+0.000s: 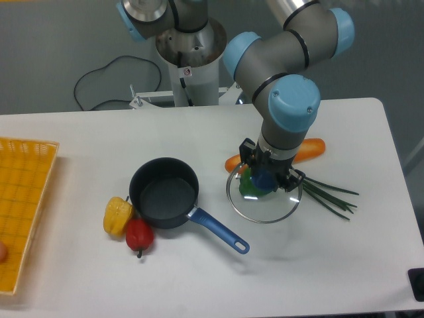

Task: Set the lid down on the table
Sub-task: 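Carry the glass lid away from the green pepper toward the chives, then lower the glass lid onto the table beside the saucepan handle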

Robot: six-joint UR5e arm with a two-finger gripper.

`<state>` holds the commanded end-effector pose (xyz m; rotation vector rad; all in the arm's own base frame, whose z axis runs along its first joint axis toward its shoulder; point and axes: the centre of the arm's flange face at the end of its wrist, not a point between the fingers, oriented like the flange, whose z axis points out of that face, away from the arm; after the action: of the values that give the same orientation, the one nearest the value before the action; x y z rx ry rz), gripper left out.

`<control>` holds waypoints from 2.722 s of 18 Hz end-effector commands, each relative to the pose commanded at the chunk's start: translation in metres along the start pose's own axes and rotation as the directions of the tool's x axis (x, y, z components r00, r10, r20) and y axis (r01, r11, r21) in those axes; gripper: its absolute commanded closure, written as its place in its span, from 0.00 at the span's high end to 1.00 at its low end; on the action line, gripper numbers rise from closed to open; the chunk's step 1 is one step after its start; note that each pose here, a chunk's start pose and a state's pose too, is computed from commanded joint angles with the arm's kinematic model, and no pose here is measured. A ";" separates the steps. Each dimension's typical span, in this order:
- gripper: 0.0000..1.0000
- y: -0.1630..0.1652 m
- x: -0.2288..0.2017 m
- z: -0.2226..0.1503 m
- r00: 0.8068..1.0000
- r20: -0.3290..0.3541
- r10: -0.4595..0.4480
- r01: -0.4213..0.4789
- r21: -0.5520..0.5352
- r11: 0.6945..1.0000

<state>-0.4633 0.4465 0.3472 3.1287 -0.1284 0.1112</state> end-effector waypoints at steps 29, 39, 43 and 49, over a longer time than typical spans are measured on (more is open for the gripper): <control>0.48 -0.017 -0.048 0.066 0.960 0.035 -0.276 0.274 0.046 0.961; 0.49 -0.036 -0.054 0.087 0.965 0.029 -0.259 0.257 0.057 0.965; 0.49 -0.044 -0.045 0.095 0.972 0.019 -0.236 0.235 0.048 0.971; 0.50 -0.053 -0.038 0.102 0.976 0.013 -0.217 0.216 0.041 0.976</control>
<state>-0.4895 0.5013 0.2429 3.1569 0.2170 0.0854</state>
